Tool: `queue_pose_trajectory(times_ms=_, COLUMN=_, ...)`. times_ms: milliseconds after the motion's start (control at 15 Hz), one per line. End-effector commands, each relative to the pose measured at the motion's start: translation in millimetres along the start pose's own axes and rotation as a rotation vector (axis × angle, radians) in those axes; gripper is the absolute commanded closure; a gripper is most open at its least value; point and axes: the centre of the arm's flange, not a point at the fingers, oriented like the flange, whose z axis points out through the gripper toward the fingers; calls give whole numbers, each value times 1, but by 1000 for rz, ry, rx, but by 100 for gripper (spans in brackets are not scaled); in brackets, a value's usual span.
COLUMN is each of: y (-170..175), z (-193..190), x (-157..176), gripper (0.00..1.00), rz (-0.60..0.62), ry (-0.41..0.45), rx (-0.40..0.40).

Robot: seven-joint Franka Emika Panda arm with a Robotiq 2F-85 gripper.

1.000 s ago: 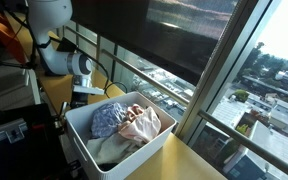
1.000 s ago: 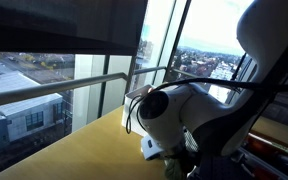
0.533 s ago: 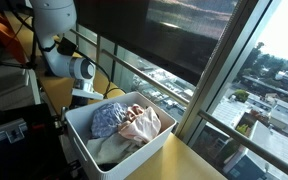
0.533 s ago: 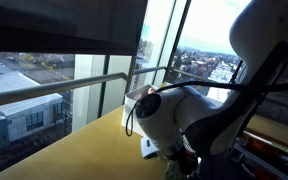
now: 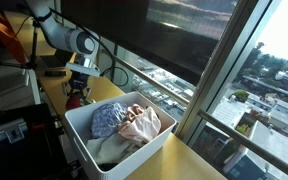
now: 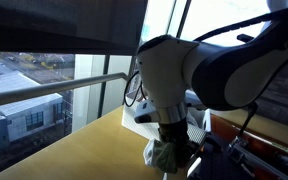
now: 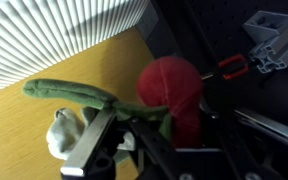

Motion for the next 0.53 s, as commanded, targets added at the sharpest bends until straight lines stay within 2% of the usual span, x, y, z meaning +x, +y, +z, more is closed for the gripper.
queue_pose_trajectory(times_ms=0, y=-24, z=-82, x=-47, gripper=96, rz=109, ry=85, rx=-82)
queue_pose_trajectory(times_ms=267, y=-23, z=-159, x=-113, gripper=95, rz=215, ry=145, rx=-193)
queue_pose_trajectory(times_ms=467, y=-12, z=-200, x=-165, gripper=95, rz=304, ry=183, rx=-250)
